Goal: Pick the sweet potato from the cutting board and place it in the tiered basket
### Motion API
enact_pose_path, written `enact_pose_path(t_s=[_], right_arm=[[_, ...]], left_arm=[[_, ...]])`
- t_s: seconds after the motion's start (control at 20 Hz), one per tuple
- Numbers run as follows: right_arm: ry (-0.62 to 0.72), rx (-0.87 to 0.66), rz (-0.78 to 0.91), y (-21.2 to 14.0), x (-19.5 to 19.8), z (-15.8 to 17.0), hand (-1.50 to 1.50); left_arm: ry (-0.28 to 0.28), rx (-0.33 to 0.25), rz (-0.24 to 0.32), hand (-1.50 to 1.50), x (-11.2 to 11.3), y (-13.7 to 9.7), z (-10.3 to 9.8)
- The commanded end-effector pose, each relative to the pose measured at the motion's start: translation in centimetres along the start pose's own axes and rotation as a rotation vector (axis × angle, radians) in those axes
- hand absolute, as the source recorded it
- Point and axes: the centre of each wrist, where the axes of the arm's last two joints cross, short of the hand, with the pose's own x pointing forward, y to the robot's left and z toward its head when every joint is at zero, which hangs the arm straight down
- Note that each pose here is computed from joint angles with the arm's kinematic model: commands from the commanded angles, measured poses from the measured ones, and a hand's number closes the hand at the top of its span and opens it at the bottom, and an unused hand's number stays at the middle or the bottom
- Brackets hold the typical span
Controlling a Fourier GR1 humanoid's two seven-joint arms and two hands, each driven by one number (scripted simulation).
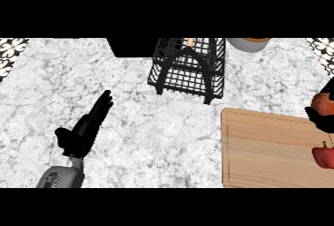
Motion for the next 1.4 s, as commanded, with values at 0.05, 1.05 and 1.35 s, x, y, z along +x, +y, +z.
enact_pose_path(t_s=[0.05,1.05,1.35], right_arm=[[-0.086,-0.037,-0.048,-4.0,7.1,-1.2,1.5],[-0.026,0.096,-0.105,1.3,25.4,-11.9,1.5],[-0.036,0.141,-0.127,5.1,26.5,-14.0,1.5]], left_arm=[[0.007,-0.02,0.001,0.0,-0.7,-1.0,-0.3],[-0.027,-0.052,-0.004,0.0,0.1,-0.6,-0.3],[-0.014,-0.037,-0.011,0.0,0.8,-2.0,-0.4]])
